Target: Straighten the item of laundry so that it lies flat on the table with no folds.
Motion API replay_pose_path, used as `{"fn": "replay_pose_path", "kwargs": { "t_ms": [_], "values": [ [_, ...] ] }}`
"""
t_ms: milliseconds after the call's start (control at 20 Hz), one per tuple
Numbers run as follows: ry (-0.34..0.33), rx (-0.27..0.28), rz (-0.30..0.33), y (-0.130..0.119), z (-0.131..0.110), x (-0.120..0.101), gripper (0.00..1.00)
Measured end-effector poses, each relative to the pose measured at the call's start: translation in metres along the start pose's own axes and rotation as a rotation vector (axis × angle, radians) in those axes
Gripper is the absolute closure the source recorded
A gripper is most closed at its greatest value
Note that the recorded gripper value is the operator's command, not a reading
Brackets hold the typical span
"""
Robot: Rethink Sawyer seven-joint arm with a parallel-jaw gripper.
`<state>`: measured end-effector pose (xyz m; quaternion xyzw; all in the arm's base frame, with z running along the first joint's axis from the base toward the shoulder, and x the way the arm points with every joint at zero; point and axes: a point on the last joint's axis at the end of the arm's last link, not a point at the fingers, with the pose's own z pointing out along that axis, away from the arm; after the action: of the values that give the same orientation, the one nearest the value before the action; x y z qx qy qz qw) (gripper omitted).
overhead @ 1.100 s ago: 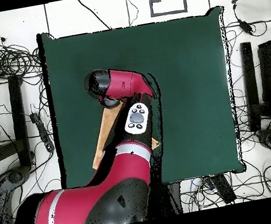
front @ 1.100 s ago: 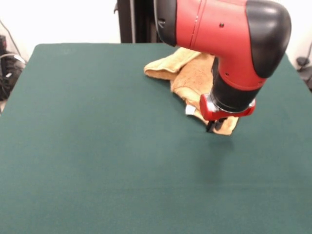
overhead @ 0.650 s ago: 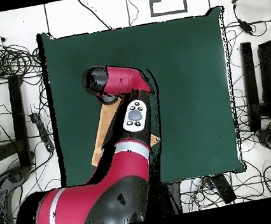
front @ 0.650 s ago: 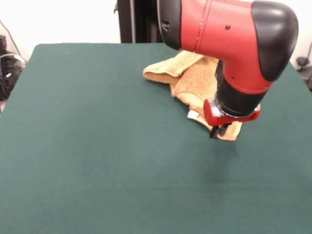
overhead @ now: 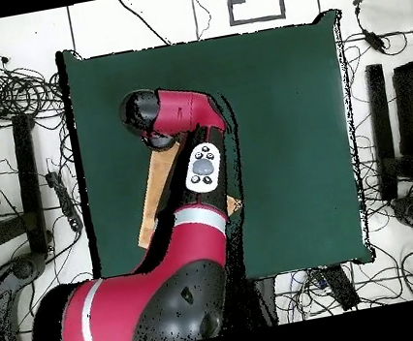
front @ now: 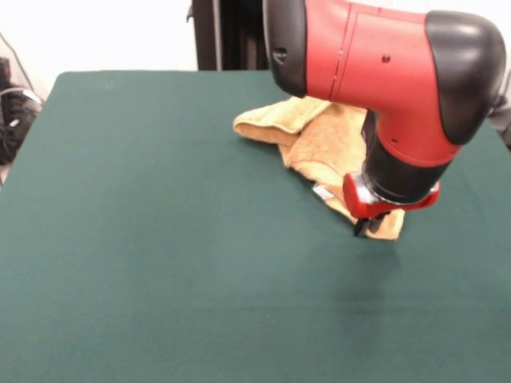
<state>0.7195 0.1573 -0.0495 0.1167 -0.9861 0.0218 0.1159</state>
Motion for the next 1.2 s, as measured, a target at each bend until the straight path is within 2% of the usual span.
{"fn": "replay_pose_path", "kwargs": {
  "t_ms": [200, 550, 700, 750, 1200],
  "values": [
    [-0.023, 0.002, 0.006, 0.001, -0.008, -0.009, 1.0],
    [-0.049, 0.0, 0.054, 0.001, -0.028, -0.013, 1.0],
    [-0.071, -0.001, 0.077, -0.002, -0.049, -0.013, 1.0],
    [-0.089, -0.002, 0.084, -0.003, -0.066, -0.015, 1.0],
    [-0.149, -0.002, 0.092, -0.007, -0.117, -0.018, 1.0]
  ]
}}
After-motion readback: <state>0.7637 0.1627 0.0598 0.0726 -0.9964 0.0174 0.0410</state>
